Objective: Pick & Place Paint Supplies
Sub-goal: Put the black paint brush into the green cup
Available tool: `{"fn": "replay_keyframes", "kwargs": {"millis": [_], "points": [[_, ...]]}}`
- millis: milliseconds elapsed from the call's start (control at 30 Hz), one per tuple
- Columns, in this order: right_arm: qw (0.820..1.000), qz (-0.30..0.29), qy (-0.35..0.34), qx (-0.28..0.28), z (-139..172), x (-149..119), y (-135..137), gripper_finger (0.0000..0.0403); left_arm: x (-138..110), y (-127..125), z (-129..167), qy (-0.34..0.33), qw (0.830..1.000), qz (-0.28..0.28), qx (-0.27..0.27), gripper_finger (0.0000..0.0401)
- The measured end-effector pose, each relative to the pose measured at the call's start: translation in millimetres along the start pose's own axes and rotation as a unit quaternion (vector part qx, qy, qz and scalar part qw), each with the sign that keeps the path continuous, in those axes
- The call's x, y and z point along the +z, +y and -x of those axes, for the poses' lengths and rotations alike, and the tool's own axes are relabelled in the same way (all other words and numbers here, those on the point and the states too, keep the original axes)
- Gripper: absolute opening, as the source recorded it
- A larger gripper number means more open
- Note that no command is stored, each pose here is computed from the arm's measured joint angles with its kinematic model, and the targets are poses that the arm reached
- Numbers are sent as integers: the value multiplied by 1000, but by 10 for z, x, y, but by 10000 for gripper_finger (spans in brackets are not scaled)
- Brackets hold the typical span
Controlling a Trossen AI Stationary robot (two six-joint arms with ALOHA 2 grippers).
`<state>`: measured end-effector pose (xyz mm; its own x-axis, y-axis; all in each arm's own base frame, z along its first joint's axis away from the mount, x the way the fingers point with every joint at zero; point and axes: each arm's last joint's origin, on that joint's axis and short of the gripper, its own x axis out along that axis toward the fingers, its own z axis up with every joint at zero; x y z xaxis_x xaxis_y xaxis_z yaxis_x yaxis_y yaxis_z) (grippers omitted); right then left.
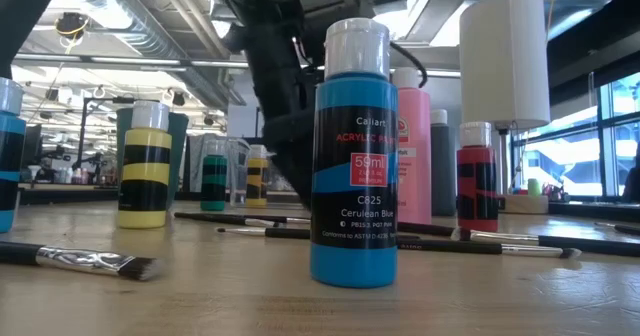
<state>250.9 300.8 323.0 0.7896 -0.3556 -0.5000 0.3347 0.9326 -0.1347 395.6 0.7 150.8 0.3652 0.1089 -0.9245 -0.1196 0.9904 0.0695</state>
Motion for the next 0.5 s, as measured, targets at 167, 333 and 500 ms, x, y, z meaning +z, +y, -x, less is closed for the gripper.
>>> {"fn": "replay_keyframes", "kwargs": {"millis": [167,333,500], "points": [[1000,6,3,0,-11,-22,5,256,84,-42,96,0,1000,0,-1,253],[1000,16,6,-5,-35,-68,2,257,79,-156,136,5,1000,-11,-8,253],[1000,19,7,-10,-61,-61,-10,257,60,-266,134,7,999,-29,-15,253]]}}
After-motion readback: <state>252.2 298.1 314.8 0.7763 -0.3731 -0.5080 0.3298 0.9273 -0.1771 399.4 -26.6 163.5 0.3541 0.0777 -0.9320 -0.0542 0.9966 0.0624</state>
